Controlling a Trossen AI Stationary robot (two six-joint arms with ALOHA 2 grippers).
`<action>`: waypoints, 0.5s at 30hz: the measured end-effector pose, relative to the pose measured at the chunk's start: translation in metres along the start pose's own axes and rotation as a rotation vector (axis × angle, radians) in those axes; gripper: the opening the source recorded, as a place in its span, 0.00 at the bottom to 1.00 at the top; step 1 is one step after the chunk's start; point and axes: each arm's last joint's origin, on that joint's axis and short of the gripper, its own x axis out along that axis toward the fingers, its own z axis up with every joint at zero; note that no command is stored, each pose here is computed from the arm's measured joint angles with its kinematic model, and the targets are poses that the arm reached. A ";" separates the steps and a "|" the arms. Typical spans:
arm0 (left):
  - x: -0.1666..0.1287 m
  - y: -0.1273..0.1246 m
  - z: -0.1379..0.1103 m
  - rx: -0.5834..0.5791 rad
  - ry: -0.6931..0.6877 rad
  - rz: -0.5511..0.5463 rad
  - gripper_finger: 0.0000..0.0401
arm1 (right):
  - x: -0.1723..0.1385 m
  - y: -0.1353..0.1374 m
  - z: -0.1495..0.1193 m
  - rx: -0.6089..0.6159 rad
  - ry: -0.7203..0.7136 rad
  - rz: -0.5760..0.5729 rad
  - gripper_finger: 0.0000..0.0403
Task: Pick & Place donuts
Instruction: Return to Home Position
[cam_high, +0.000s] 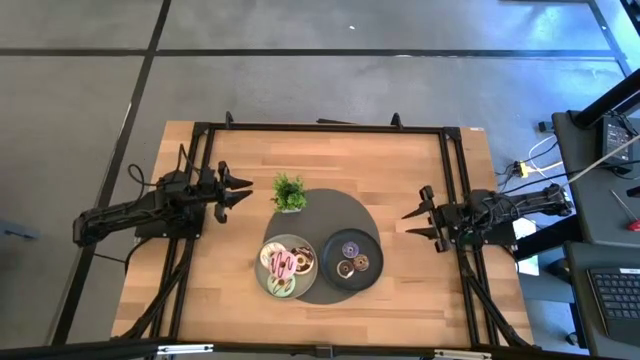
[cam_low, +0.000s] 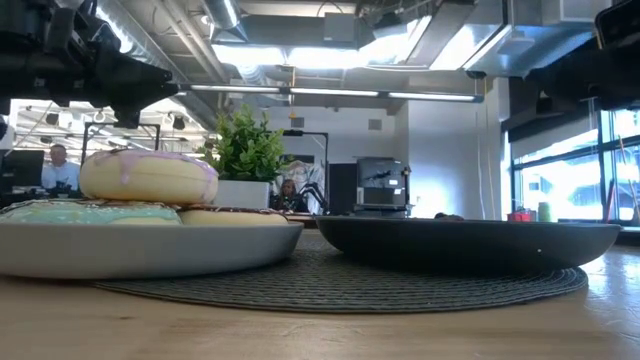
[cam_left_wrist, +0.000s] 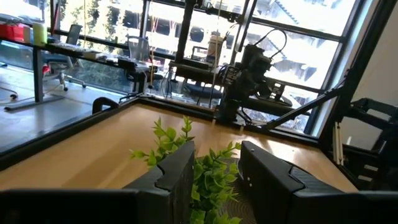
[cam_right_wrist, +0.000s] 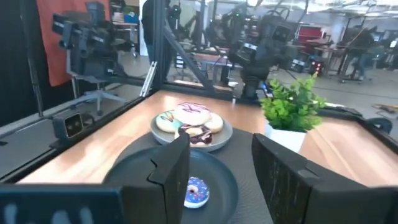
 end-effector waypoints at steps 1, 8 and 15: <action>0.000 0.000 0.000 0.000 0.000 0.000 0.32 | 0.000 0.000 0.000 0.004 0.002 0.000 0.43; 0.000 0.000 0.000 0.000 0.000 0.000 0.32 | 0.000 0.000 0.000 0.023 0.001 0.008 0.43; 0.000 0.000 0.000 0.000 0.000 0.000 0.32 | 0.000 0.000 0.000 0.024 0.001 0.008 0.43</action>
